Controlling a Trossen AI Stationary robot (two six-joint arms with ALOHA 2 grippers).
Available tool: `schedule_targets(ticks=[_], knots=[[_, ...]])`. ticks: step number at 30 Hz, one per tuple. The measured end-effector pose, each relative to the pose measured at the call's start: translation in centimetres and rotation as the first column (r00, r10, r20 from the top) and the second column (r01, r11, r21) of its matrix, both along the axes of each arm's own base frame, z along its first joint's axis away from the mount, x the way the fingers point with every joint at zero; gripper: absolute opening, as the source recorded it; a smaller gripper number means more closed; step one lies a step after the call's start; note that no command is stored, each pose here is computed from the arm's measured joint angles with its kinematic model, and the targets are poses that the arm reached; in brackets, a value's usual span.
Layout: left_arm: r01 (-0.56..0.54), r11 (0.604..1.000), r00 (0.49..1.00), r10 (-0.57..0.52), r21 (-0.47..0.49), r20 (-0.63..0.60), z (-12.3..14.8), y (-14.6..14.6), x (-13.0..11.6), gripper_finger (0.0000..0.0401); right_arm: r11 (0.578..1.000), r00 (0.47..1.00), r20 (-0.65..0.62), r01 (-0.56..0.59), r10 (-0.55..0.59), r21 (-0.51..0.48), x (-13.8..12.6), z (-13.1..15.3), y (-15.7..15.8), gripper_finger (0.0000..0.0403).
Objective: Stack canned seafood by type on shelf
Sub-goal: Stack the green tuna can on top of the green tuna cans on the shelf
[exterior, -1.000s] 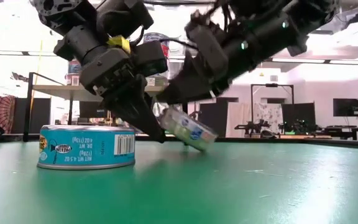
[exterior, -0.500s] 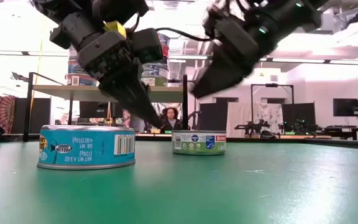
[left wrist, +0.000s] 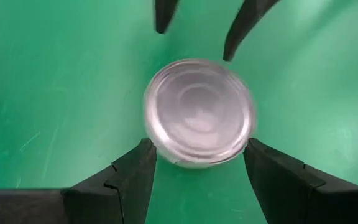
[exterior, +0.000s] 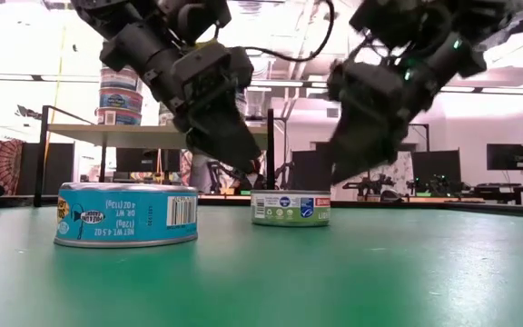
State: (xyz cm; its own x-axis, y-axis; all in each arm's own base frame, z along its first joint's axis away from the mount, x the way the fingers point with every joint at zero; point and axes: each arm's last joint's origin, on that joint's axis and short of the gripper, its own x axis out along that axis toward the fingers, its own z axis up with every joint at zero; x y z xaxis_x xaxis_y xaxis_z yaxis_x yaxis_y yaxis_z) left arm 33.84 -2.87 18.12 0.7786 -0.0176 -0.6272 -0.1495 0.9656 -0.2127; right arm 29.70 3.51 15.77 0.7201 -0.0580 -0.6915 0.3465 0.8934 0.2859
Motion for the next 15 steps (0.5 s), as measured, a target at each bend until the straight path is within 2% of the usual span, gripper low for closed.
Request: schedule_targets(ticks=[6,15], knots=[[0.017,0.999,1.000,-0.017,-0.034,-0.015,-0.1,0.1,0.0,0.0233,0.997,0.997,-0.056,0.054,-0.050,0.058,0.6,-2.1,-0.6,0.0290],[0.071,0.994,0.996,-0.075,-0.083,-0.042,-0.2,-0.2,-0.3,0.0233,0.996,0.990,-0.125,0.078,-0.071,0.047,0.1,-2.4,-1.3,0.0290]])
